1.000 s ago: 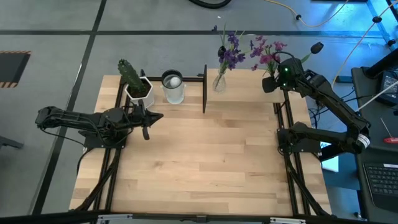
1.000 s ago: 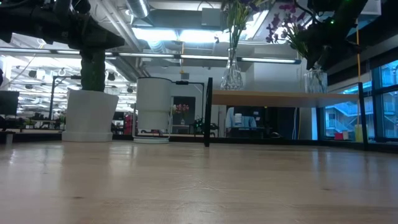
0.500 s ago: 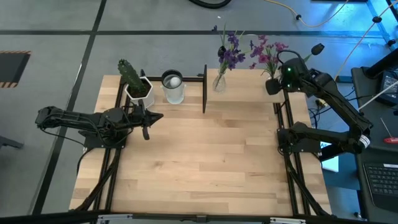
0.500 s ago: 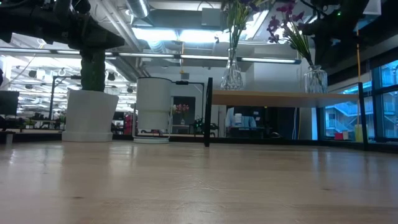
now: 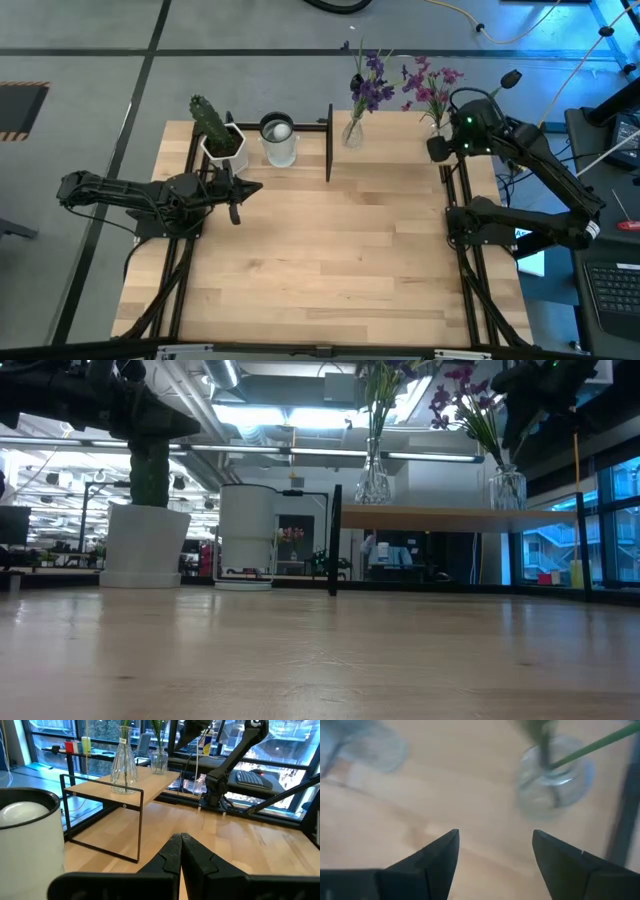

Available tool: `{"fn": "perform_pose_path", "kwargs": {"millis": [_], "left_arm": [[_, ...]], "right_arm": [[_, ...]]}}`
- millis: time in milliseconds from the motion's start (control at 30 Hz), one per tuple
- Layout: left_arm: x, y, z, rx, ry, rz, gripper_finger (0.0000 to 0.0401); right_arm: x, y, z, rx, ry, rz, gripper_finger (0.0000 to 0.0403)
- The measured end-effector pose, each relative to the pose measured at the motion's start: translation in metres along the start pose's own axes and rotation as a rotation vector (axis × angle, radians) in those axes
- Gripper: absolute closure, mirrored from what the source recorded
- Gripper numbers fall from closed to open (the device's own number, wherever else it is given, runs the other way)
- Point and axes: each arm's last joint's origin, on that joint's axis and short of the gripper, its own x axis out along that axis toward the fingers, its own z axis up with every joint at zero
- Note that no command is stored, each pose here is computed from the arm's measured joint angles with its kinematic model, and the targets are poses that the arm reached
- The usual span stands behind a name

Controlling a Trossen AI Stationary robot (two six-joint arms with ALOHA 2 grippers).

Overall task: Pick and place flowers into a vace then onto a shelf
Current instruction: Return to Home Position

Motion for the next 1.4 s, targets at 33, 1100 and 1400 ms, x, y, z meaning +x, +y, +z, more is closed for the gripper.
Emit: {"fn": "perform_pose_path", "kwargs": {"millis": [33,1100,1400], "left_arm": [[0.000,0.000,0.000,-0.010,0.000,0.000,0.0397],[-0.001,-0.001,0.010,-0.080,-0.105,0.001,0.0397],[-0.001,0.000,0.010,-0.050,-0.105,0.021,0.0397]], "right_arm": [[-0.001,0.002,-0.002,0.002,0.006,0.021,0.0150],[0.063,0.104,-0.117,-0.614,-0.431,1.224,0.0150],[0.076,0.072,-0.135,-0.548,-0.467,1.269,0.0150]]}}
